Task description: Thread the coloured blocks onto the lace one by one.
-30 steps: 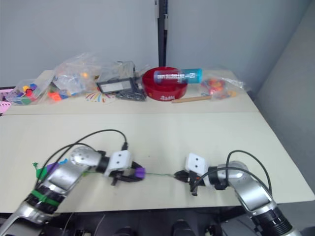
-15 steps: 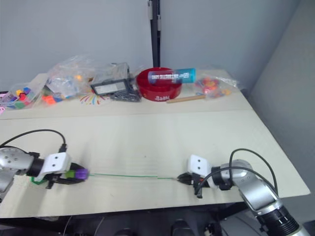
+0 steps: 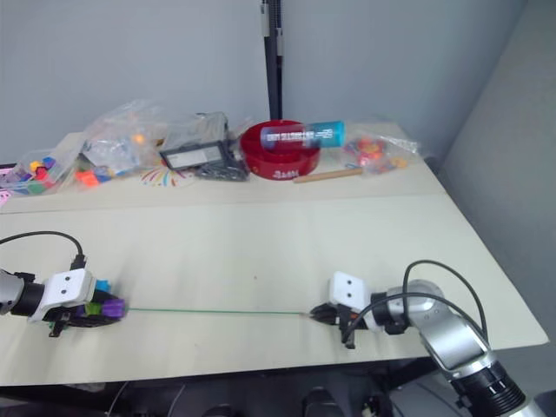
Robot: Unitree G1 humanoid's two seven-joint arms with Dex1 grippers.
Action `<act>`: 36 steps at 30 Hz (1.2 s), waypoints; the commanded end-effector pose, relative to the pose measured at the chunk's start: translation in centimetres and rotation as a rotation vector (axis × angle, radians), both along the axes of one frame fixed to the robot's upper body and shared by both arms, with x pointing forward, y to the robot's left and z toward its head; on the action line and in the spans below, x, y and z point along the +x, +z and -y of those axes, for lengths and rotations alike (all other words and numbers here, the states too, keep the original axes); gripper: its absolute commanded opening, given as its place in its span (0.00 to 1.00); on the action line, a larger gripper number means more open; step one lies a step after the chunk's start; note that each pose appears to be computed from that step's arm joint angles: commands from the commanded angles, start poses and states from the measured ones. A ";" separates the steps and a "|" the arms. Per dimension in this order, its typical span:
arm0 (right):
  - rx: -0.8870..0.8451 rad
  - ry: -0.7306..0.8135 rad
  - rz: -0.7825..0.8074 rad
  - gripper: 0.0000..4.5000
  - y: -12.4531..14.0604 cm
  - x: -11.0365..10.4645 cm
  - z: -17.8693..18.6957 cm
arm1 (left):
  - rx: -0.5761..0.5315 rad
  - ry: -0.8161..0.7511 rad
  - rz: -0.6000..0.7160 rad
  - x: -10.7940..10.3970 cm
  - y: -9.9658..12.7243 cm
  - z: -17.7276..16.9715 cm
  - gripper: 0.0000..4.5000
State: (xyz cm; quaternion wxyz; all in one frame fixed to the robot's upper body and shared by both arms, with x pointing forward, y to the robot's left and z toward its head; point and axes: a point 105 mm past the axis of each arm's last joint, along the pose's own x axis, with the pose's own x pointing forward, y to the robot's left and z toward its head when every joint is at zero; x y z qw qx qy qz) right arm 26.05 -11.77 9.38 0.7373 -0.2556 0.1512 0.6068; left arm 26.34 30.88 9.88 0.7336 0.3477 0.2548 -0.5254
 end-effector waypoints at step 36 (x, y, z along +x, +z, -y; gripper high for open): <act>0.095 -0.008 0.034 0.00 0.8 -0.3 -3.0 | 0.501 0.074 -0.128 0.0 3.6 2.4 0.96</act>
